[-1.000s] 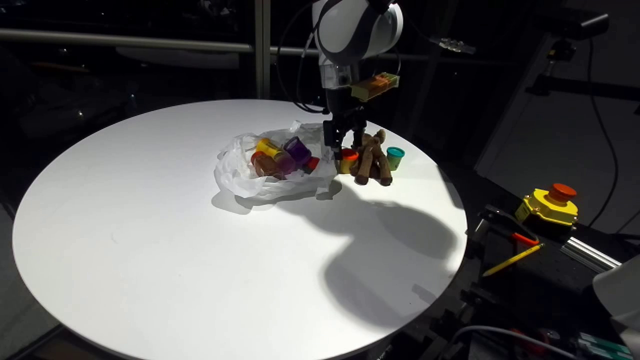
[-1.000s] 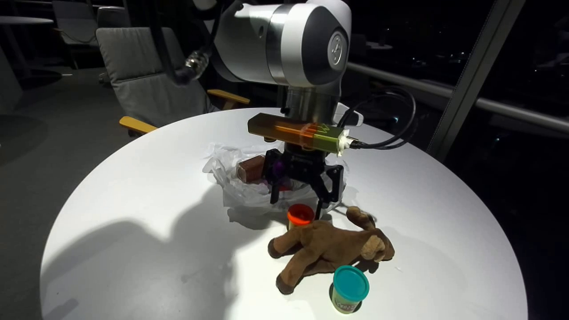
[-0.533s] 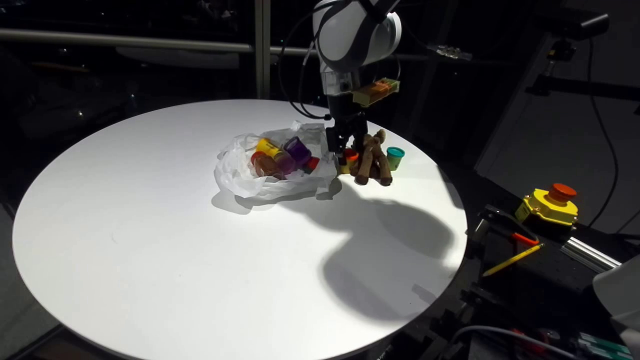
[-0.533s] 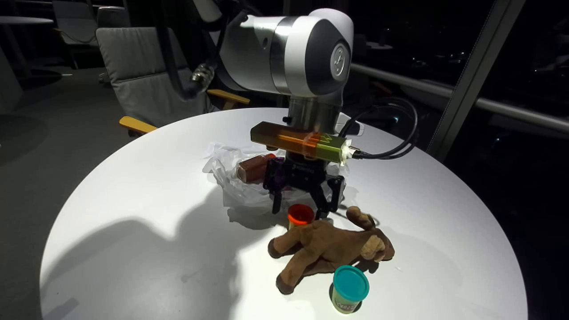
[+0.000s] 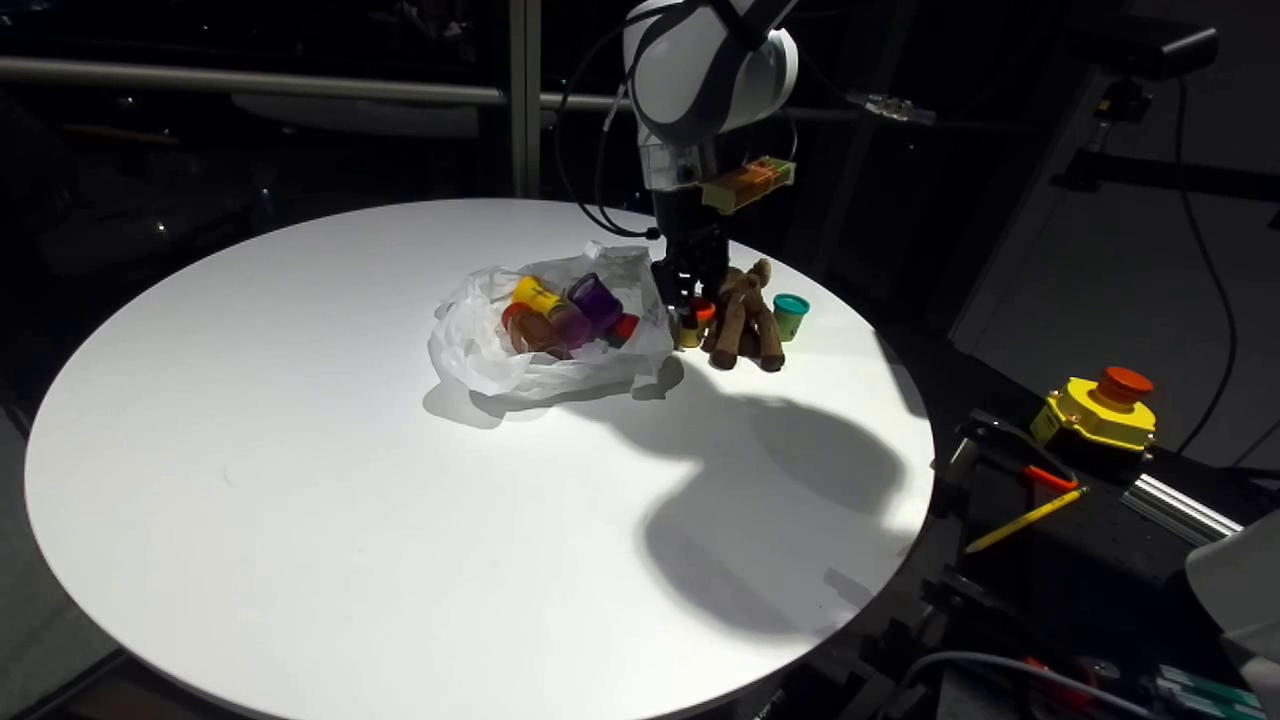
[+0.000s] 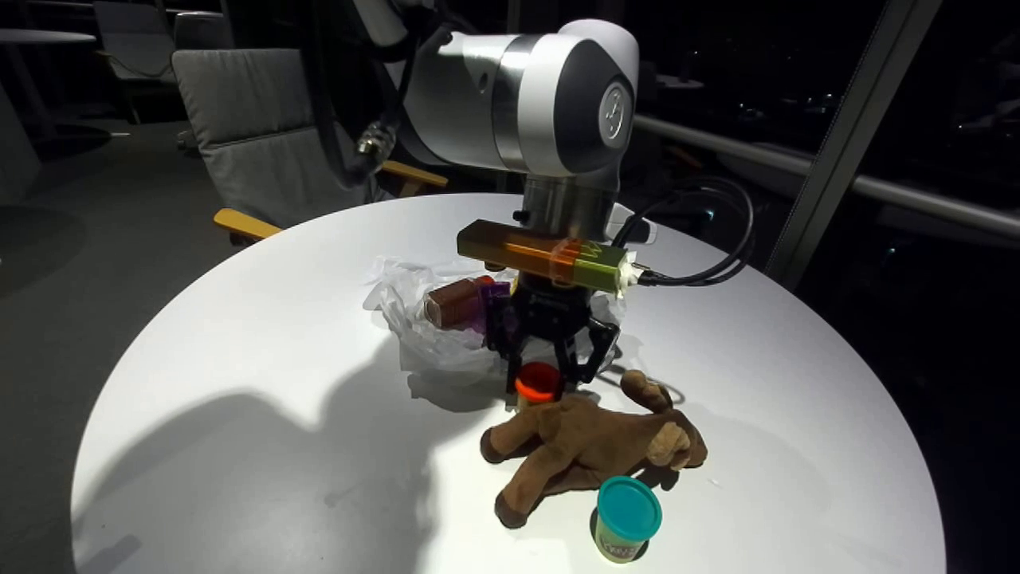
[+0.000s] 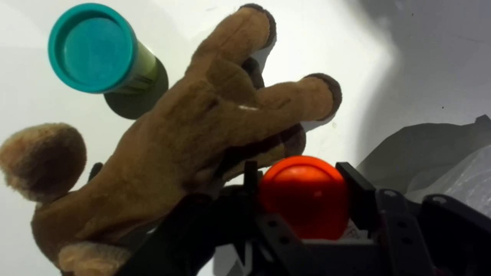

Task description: Put all the objects on the table in the white plastic bag

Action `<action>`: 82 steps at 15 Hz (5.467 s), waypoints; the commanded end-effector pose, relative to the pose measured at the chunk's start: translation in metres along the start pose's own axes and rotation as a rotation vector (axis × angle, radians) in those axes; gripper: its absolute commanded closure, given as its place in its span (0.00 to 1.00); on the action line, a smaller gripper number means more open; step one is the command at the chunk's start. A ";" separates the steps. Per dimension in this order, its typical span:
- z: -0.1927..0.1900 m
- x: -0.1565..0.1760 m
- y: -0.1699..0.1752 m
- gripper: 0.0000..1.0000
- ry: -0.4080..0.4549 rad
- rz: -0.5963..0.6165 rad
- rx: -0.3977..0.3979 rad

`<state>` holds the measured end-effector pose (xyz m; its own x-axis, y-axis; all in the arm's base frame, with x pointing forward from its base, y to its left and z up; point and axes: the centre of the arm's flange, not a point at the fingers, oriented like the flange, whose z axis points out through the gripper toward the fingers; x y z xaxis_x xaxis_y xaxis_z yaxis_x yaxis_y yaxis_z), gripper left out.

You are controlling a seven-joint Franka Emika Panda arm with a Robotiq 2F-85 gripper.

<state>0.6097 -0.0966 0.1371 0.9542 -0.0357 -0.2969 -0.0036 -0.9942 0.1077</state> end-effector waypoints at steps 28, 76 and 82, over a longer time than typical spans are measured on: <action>-0.061 0.065 -0.034 0.41 0.087 0.161 -0.029; 0.037 -0.063 0.014 0.27 0.138 0.712 -0.050; 0.022 -0.060 0.012 0.73 0.211 0.710 -0.071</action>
<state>0.5392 -0.1093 0.1274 0.7645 -0.6445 -0.0133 -0.6178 -0.7383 0.2705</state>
